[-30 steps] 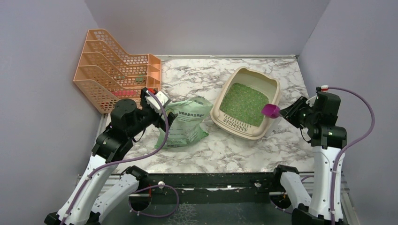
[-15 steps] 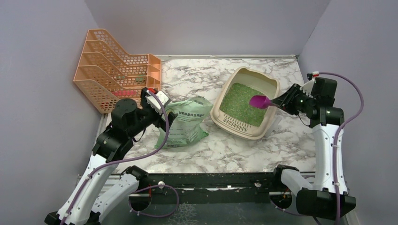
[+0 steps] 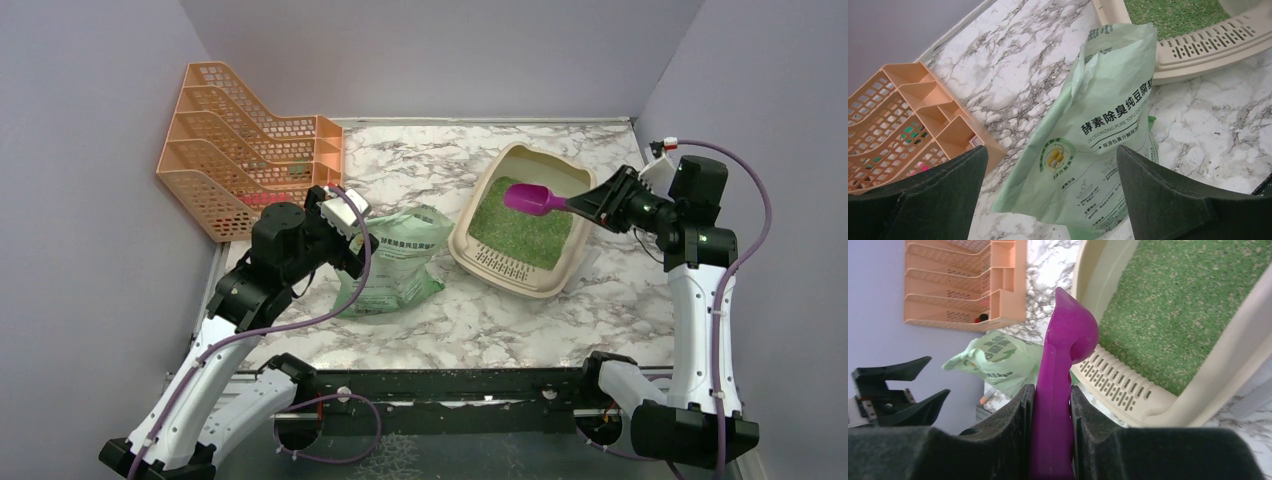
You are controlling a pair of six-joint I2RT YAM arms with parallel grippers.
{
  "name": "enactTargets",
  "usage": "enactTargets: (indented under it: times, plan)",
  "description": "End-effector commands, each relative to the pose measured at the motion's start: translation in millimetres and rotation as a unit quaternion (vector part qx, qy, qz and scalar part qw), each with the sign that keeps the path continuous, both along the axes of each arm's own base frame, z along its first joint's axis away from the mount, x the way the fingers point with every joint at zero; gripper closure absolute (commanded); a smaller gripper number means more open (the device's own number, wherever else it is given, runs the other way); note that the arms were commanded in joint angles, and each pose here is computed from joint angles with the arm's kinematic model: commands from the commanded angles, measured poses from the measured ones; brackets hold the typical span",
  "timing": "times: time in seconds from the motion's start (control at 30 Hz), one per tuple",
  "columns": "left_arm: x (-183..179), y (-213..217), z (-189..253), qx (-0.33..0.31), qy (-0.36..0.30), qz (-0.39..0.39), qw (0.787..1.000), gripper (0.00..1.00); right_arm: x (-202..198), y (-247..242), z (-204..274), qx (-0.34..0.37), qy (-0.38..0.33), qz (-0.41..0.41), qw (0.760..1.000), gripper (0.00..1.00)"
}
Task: Fill the litter box with clean litter
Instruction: 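Pour the cat litter into the litter box, then scoop the cat litter from the cat litter bag.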
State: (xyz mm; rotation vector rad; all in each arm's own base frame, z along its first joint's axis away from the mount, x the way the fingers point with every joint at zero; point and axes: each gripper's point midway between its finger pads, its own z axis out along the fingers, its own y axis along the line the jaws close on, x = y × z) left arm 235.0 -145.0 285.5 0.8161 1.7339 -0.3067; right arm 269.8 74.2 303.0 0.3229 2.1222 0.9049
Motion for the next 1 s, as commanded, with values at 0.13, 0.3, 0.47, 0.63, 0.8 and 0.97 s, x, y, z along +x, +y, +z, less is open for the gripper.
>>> enactTargets:
  times: [0.13,0.3,0.47,0.63,0.8,0.97]
  plan:
    - [11,9,0,0.013,0.018,0.042,0.999,0.01,-10,32,49,0.074,-0.069,0.100,0.990,0.99]
    - [26,17,-11,0.040,0.060,0.084,0.994,0.01,-13,37,61,0.088,-0.072,0.127,0.985,0.99]
    - [28,-2,-11,0.030,0.087,0.045,0.995,0.01,-19,47,69,0.118,-0.064,0.180,0.974,0.99]
    - [21,-21,-21,0.032,0.126,-0.015,0.991,0.01,-20,51,67,0.115,-0.050,0.203,0.971,0.99]
    - [26,-22,-22,0.044,0.126,-0.026,0.991,0.01,-17,68,55,0.108,-0.022,0.222,0.969,0.99]
    - [35,-22,-27,0.055,0.136,-0.021,0.989,0.01,-3,98,37,0.083,0.009,0.245,0.966,0.99]
